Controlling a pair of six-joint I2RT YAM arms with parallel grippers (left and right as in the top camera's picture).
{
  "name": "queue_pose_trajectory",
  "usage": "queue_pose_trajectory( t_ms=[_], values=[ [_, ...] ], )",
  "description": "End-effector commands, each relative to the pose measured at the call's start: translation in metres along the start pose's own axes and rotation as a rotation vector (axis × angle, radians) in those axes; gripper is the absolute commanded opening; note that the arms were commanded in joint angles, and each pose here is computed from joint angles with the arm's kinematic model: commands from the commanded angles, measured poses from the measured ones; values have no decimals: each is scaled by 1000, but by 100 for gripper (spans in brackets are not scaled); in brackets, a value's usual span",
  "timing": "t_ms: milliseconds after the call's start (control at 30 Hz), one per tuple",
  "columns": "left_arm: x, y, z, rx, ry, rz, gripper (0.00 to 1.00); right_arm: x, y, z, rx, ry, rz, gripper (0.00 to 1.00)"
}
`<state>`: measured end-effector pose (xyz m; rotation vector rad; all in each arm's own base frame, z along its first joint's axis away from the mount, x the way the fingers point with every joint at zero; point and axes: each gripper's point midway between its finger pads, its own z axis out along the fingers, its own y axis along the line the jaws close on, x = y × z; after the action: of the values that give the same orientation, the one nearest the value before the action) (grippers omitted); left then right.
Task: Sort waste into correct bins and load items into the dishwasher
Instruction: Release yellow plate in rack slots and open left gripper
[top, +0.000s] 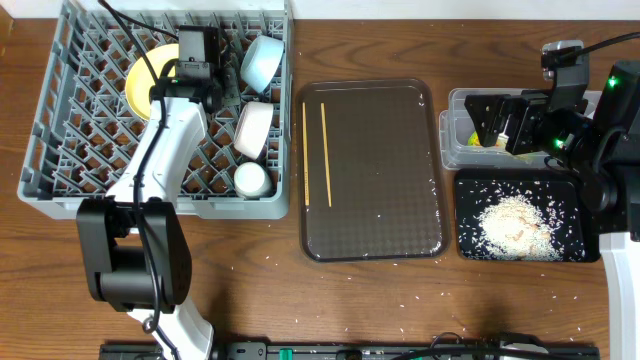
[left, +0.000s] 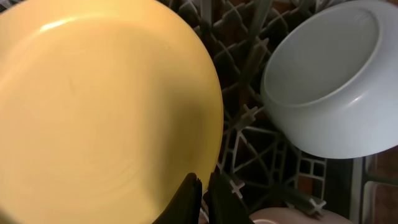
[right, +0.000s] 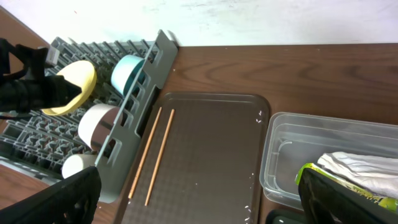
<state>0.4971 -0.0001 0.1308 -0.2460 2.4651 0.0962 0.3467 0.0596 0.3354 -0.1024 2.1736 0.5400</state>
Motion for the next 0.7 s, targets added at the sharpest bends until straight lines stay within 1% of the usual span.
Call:
queue_pose_trajectory(
  t_ms=[0, 267, 467, 667],
  values=[
    [9, -2, 13, 1, 28, 8, 8, -3, -1, -2, 6, -8, -14, 99],
    [19, -2, 25, -5, 61, 13, 8, -3, -1, -2, 6, -8, -14, 99],
    [20, -2, 25, -6, 65, 13, 8, -3, -1, -2, 6, -8, -14, 99],
    [29, 0, 25, -12, 96, 19, 8, -3, -1, -2, 6, -8, -14, 99]
  ],
)
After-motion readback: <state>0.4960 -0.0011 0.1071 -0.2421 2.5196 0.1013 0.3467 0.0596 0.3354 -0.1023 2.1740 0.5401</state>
